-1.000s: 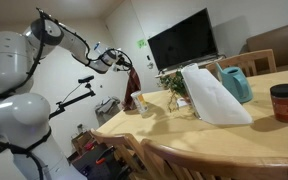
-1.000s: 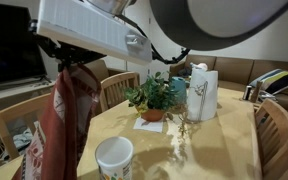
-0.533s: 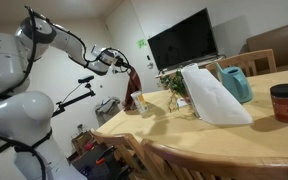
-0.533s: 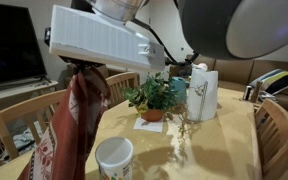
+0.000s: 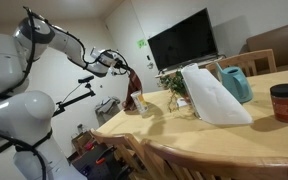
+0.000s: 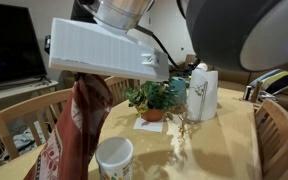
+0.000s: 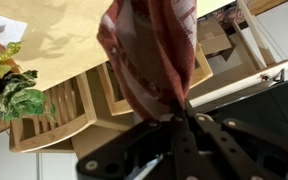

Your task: Place the towel over the white container on the left

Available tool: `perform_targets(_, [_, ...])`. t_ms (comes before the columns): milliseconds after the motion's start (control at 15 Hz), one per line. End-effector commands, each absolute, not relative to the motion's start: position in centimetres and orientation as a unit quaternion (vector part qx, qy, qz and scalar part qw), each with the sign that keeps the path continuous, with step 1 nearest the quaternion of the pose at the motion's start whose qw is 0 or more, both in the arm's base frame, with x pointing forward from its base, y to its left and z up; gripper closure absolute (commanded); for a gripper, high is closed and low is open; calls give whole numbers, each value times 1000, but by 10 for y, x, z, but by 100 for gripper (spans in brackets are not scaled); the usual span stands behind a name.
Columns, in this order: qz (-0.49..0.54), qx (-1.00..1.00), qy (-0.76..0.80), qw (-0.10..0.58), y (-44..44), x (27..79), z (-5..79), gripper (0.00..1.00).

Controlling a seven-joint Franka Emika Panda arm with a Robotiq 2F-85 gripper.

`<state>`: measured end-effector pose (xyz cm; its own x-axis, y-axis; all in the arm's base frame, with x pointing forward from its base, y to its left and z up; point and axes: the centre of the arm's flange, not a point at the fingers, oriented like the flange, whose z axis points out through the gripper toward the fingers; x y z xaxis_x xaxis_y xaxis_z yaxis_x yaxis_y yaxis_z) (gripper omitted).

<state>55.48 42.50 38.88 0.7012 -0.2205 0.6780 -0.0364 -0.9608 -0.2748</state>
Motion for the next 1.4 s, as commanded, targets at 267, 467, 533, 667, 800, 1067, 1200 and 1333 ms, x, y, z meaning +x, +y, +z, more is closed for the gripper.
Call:
perform_targets(267, [-376,-916,121,74,401,566,384,98])
perform_targets(467, [-376,-909,177,22,374,575,377,98])
perform_targets(533, [-375,-907,192,9,366,577,376,98])
perform_targets(667, [-373,-903,215,-10,355,580,371,98])
perform_targets(800, [-374,-899,226,-28,351,580,365,98])
perform_targets(1067, [-378,-900,215,-42,357,574,356,98])
perform_targets(1200, [-378,-906,186,-28,362,568,354,98])
perform_targets(1333, [-380,-909,167,-23,366,562,353,98])
